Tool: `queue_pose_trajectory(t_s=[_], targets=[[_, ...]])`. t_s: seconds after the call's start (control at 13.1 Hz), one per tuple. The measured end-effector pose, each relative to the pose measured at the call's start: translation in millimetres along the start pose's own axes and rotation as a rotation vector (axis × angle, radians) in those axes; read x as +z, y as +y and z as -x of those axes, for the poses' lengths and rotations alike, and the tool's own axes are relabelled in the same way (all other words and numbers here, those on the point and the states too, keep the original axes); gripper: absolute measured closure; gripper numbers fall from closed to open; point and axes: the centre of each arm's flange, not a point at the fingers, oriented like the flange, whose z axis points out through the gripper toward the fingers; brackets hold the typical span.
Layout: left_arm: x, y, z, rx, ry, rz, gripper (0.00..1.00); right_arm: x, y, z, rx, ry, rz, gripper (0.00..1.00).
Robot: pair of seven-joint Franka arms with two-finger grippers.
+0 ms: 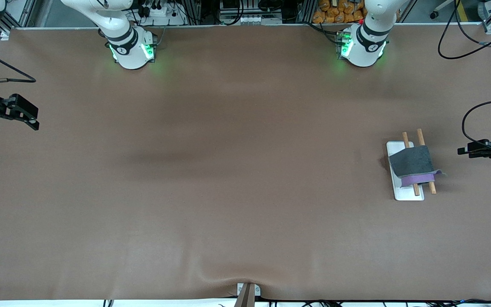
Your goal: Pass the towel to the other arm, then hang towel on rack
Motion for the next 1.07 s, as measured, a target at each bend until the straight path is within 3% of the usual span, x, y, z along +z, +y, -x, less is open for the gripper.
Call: queue_pose_trajectory(t_s=[0.15, 0.23, 0.61, 0.84, 1.07], targets=[[-20, 13, -12, 0.013, 0.035, -0.02, 0.05, 0, 0, 0, 0.0, 0.0, 0.0, 0.0], [-32, 29, -20, 0.01, 0.056, -0.029, 0.0, 0, 1, 0, 0.002, 0.0, 0.001, 0.0], [-86, 164, -49, -0.079, 0.107, -0.072, 0.0, 1, 8, 1, 0.014, -0.002, 0.002, 0.0], [-98, 255, -53, -0.156, 0.109, -0.152, 0.0, 1, 8, 1, 0.014, -0.004, 0.002, 0.0], [-112, 316, -45, -0.149, 0.129, -0.26, 0.0, 2, 8, 1, 0.014, -0.008, 0.001, 0.0]])
